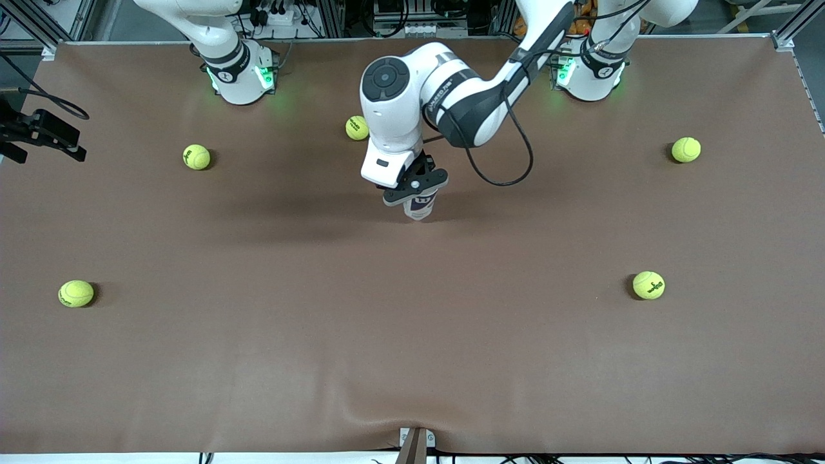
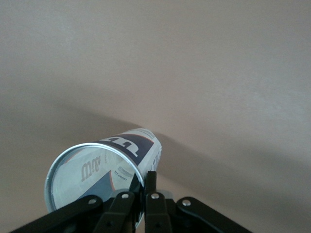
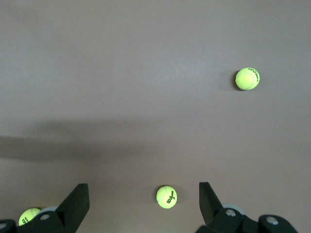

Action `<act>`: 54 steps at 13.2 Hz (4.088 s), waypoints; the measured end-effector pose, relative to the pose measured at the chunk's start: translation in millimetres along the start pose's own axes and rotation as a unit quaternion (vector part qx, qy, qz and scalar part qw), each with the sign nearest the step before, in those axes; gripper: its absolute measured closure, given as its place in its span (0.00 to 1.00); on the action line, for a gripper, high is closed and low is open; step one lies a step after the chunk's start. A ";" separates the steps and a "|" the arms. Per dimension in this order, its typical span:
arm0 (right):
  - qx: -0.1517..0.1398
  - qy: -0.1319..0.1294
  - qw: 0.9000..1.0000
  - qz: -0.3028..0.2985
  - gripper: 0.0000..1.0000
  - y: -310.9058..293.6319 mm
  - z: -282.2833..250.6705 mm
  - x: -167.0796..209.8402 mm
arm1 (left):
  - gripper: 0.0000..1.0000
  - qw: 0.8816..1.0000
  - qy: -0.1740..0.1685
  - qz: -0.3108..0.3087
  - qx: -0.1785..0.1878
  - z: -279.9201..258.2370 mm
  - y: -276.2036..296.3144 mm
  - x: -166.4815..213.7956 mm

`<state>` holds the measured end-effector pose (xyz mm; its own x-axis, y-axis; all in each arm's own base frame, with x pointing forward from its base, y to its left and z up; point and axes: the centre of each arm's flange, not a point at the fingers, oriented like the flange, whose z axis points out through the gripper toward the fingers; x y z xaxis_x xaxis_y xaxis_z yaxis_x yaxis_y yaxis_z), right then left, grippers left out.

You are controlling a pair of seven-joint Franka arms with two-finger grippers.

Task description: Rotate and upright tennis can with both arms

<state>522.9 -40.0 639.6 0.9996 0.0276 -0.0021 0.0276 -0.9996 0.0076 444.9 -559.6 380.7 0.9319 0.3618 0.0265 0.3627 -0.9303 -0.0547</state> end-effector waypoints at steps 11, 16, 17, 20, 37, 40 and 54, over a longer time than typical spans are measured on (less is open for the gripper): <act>0.000 0.000 1.000 0.004 0.00 3.8 0.0 -0.4 | 0.95 1.000 0.010 -0.008 0.017 18.7 4.3 -5.1; 0.000 -0.002 1.000 0.004 0.00 3.8 0.4 -0.9 | 0.88 1.000 0.009 -0.009 0.019 23.1 5.3 -4.5; 0.000 -0.002 1.000 0.004 0.00 3.8 0.5 -0.9 | 0.80 1.000 0.009 -0.010 0.020 23.5 5.1 -3.8; 0.000 -0.003 1.000 0.004 0.00 3.8 0.5 -1.0 | 0.58 1.000 0.010 -0.012 0.020 23.5 4.7 -1.9; 0.000 -0.003 1.000 0.004 0.00 4.3 0.6 -1.1 | 0.00 0.999 0.015 -0.036 0.005 -86.4 -49.2 60.1; 0.000 -0.003 1.000 0.004 0.00 4.4 0.6 -1.1 | 0.00 1.000 0.011 -0.011 0.001 -128.2 -99.0 117.9; 0.000 -0.003 1.000 0.002 0.00 2.2 0.8 -0.9 | 0.00 0.991 0.009 0.134 0.004 -166.1 -291.4 303.1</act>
<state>522.1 -42.3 638.8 0.9997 0.0231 -0.0087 0.0232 -0.9997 0.0069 620.8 -189.0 570.5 0.9946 0.1000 0.0268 0.1017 -0.9923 -0.0705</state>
